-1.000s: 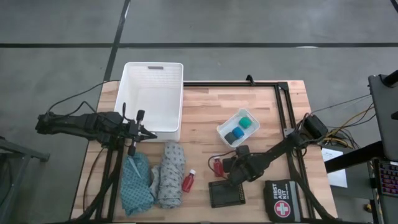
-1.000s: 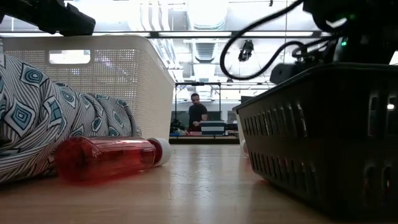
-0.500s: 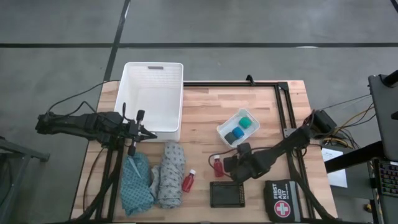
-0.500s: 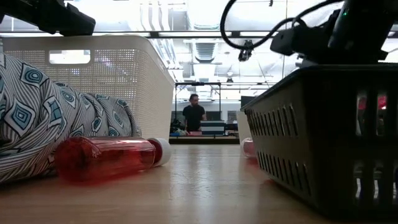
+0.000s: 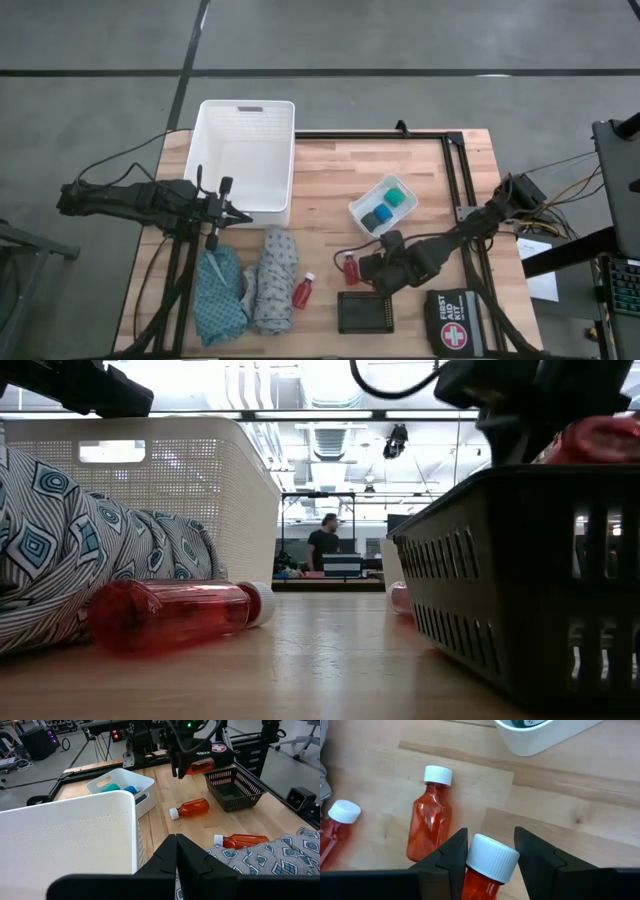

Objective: Pick & place medical supplies in basket/bin
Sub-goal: Put the right red pill bottle into the black bin

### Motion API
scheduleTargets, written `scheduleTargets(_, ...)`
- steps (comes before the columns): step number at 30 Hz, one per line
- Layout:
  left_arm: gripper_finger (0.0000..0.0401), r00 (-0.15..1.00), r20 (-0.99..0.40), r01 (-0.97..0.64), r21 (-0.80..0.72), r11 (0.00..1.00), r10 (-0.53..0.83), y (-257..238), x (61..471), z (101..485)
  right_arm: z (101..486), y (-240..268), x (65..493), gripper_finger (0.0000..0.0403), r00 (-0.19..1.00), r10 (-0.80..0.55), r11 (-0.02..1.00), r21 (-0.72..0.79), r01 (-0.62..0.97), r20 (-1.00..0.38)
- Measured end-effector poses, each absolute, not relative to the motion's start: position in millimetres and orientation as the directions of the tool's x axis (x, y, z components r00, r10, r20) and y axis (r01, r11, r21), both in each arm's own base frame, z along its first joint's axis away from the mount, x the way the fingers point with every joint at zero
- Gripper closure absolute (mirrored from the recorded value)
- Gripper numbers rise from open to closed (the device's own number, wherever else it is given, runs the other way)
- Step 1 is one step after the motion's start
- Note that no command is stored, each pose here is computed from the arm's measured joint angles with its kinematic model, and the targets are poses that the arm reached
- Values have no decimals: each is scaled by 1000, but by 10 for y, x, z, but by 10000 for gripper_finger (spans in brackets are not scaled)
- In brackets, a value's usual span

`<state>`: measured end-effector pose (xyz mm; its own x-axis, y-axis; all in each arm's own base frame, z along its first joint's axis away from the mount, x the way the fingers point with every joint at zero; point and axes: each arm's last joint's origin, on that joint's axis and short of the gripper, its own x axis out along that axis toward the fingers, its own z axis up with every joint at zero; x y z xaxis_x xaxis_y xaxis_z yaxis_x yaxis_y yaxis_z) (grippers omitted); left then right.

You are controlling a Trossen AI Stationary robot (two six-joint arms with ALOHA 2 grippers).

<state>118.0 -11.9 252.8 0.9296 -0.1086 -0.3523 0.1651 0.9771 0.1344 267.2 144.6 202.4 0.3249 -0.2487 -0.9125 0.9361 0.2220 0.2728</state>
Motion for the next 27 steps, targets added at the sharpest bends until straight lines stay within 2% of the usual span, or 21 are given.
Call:
scheduleTargets(7, 395, 929, -352, 165, 134, 977, -109, -119, 1180, 2528, 2216, 1569, 2698, 261, 359, -225, 253, 302, 919, -906)
scheduleTargets(20, 395, 930, -352, 165, 134, 977, -109, -119, 1180, 2528, 2227, 1685, 2638, 261, 386, -230, 258, 327, 909, -893)
scheduleTargets(23, 395, 929, -352, 165, 134, 977, -109, -119, 1180, 2528, 2237, 1714, 2649, 261, 404, -215, 341, 320, 884, -889)
scheduleTargets(27, 395, 930, -352, 165, 134, 977, -109, -119, 1180, 2528, 2313, 1747, 2678, 261, 429, -201, 509, 280, 814, -881)
